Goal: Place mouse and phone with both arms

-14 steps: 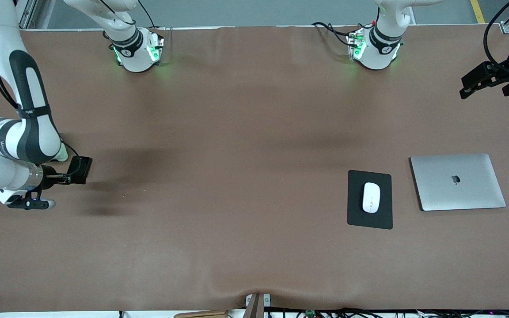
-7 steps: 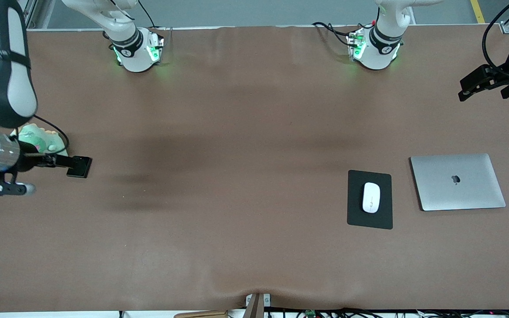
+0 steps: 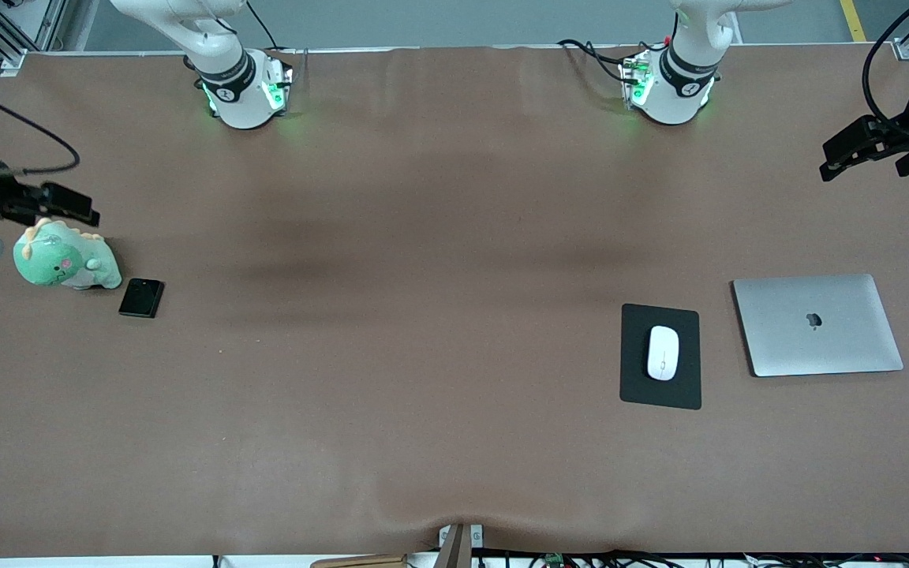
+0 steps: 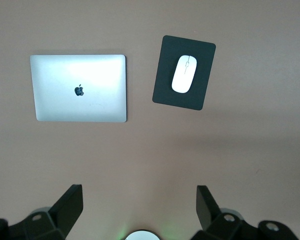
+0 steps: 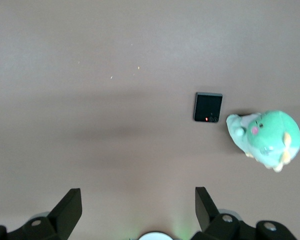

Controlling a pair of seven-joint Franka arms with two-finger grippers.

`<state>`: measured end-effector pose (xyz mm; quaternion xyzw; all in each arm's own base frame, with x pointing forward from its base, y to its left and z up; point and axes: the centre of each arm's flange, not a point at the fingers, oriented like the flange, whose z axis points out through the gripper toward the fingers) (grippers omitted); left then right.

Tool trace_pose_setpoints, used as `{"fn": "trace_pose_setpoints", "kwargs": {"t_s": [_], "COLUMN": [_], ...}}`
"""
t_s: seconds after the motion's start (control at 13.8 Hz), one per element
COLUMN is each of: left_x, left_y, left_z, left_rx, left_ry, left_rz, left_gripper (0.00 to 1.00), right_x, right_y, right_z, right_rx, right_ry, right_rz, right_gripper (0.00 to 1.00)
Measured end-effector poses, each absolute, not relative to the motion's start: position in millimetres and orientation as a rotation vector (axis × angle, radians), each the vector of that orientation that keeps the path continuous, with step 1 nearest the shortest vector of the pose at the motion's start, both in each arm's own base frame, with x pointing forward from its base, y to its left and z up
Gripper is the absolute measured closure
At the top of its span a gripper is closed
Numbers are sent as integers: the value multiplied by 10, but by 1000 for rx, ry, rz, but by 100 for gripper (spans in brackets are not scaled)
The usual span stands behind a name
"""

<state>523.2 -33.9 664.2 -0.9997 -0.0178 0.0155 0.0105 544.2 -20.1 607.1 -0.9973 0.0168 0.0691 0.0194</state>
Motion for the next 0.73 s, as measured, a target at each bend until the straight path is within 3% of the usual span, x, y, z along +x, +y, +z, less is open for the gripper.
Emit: {"fn": "trace_pose_setpoints", "kwargs": {"t_s": [0.29,0.73], "left_x": [5231,5230], "left_y": [-337,-350], "left_z": [6649,6656], "left_rx": [-3120,-3120], "left_ry": [-56,-52], "left_rz": [46,43], "left_gripper": [0,0], "right_x": [5190,5191], "right_y": [-309,-342], "right_z": [6410,6430], "right_rx": [-3088,-3088], "right_ry": [97,119], "right_rz": [220,213], "right_gripper": [0,0]}}
